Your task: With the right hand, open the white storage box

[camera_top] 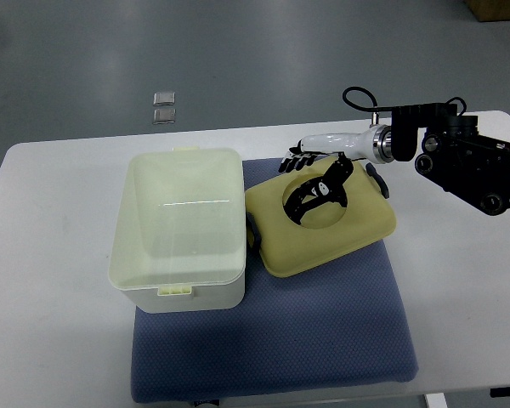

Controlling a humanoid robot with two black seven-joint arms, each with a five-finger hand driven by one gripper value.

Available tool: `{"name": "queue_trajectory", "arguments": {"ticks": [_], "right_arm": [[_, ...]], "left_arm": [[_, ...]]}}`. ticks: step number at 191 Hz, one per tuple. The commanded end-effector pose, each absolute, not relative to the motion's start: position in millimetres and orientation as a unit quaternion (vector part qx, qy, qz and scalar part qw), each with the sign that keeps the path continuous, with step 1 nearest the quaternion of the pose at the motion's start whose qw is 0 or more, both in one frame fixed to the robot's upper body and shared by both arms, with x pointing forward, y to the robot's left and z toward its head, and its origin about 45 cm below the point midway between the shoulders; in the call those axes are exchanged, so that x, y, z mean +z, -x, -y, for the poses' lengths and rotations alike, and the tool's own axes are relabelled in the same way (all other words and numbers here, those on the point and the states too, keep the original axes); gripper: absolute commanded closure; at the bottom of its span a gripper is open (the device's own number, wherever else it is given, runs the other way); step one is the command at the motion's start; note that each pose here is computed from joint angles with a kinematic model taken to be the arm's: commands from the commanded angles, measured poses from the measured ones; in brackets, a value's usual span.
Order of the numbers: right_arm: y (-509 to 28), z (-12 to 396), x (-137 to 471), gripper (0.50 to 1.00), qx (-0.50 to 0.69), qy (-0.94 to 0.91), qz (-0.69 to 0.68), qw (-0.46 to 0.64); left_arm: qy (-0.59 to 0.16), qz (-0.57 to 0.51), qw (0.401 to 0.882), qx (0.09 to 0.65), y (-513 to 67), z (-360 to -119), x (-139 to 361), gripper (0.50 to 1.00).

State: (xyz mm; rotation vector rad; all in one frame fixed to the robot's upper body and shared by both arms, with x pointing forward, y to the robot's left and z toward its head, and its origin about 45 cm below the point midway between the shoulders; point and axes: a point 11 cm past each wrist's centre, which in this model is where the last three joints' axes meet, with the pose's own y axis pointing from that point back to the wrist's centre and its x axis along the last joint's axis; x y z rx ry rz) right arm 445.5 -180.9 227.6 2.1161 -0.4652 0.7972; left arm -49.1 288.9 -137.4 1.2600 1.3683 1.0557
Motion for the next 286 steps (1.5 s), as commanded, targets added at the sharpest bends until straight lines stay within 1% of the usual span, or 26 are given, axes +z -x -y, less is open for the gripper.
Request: {"name": "queue_trajectory", "arguments": {"ticks": [1,46,73,105,130,151,161,162,176,178,191,206,232,239,258,286], "right_arm": [[-445,184,225,0.572,0.31,-0.839,0.186,0.406],[-444,196,228,0.572,0.29,-0.843,0.173,0.418],[-443,225,231,0.572,0.266,-0.841,0.165,0.442],[-457,235,273,0.572,0.253,-0.857,0.216,0.394],[-473,243,308,0.572,0.208,-0.883,0.282,0.312],[-488,247,336,0.572,0.123,-0.911,0.358,0.165],[-488,247,336,0.572,0.123,-0.911,0.358,0.165],[-492,244,338,0.572,0.073,-0.918,0.379,0.095],[-500,238,337,0.572,-0.011,-0.908,0.419,-0.02],[-500,238,337,0.572,-0.011,-0.908,0.419,-0.02],[-506,228,334,0.572,-0.09,-0.88,0.451,-0.115],[-510,224,324,0.572,-0.162,-0.842,0.484,-0.176],[-510,227,297,0.572,-0.254,-0.782,0.517,-0.239],[-509,221,290,0.57,-0.276,-0.771,0.517,-0.251],[-503,217,266,0.572,-0.311,-0.752,0.52,-0.261],[-492,228,236,0.57,-0.334,-0.731,0.535,-0.259]], "left_arm": [[-0.517,-0.561,0.481,0.432,49,-289,-137,0.5],[-0.518,-0.56,0.482,0.431,49,-289,-137,0.5],[-0.518,-0.56,0.482,0.431,49,-288,-137,0.5],[-0.518,-0.56,0.482,0.431,49,-288,-137,0.5],[-0.518,-0.56,0.482,0.431,49,-288,-137,0.5],[-0.518,-0.56,0.482,0.431,49,-288,-137,0.5],[-0.518,-0.56,0.482,0.431,49,-288,-137,0.5],[-0.516,-0.561,0.483,0.43,49,-287,-137,0.5],[-0.516,-0.562,0.484,0.429,49,-286,-137,0.5],[-0.516,-0.562,0.484,0.429,49,-286,-137,0.5],[-0.515,-0.563,0.486,0.427,49,-284,-137,0.5],[-0.515,-0.563,0.486,0.427,49,-284,-137,0.5],[-0.514,-0.564,0.485,0.428,49,-284,-137,0.5],[-0.514,-0.563,0.485,0.429,49,-284,-137,0.5],[-0.514,-0.564,0.484,0.429,49,-284,-137,0.5],[-0.514,-0.564,0.484,0.429,49,-284,-137,0.5]]}}
